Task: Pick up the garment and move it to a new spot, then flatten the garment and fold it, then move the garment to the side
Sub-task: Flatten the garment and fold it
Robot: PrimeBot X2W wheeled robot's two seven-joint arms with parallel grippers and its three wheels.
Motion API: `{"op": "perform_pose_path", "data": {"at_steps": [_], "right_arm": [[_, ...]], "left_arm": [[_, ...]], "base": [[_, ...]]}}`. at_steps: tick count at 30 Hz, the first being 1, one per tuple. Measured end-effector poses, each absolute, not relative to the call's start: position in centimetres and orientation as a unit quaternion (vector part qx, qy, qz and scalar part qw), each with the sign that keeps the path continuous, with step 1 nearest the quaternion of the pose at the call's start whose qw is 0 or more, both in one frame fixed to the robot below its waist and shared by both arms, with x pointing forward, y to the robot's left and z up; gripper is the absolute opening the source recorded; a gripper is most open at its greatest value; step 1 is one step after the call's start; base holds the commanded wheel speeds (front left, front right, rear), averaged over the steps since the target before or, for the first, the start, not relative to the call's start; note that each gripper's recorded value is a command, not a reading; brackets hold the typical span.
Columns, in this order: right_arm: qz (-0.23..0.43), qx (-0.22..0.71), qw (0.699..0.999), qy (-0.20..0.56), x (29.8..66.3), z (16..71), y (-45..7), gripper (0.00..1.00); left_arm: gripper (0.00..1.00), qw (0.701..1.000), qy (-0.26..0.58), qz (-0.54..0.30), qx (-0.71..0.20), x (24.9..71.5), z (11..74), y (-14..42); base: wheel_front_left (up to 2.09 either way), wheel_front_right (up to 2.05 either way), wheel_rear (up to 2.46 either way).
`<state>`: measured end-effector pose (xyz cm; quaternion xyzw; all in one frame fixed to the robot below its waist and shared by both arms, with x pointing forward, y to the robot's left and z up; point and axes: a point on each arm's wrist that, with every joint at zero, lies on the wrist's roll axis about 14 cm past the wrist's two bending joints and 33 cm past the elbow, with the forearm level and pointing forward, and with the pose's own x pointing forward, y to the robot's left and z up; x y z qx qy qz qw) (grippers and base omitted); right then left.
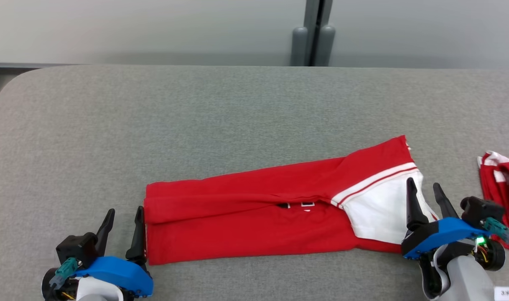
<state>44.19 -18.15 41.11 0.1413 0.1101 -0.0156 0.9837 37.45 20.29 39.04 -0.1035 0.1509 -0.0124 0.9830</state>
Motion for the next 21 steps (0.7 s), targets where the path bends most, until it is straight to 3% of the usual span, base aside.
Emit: {"op": "perform_pose_path", "data": {"at_steps": [8, 16, 18, 19, 21], "right_arm": [[-0.019, 0.086, 0.977, 0.195, 45.3, 37.3, -18.2, 1.00], [0.014, 0.107, 0.965, 0.238, 46.3, 35.4, -15.0, 1.00], [0.029, 0.113, 0.963, 0.242, 46.3, 35.3, -14.0, 0.39], [0.033, 0.119, 0.962, 0.242, 46.2, 35.4, -13.7, 0.00], [0.040, 0.126, 0.962, 0.240, 46.0, 35.5, -13.2, 0.00]], "left_arm": [[1.00, 0.983, 0.152, 0.002, -0.101, 36.4, 39.0, 21.2], [1.00, 0.982, 0.154, 0.017, -0.103, 36.0, 38.8, 22.3], [1.00, 0.983, 0.155, 0.014, -0.103, 36.2, 38.8, 22.1], [1.00, 0.983, 0.155, 0.011, -0.103, 36.3, 38.8, 21.9], [1.00, 0.982, 0.155, 0.003, -0.104, 36.6, 38.8, 21.4]], "base": [[0.00, 0.00, 0.00], [0.00, 0.00, 0.00], [0.00, 0.00, 0.00], [0.00, 0.00, 0.00], [0.00, 0.00, 0.00]]}}
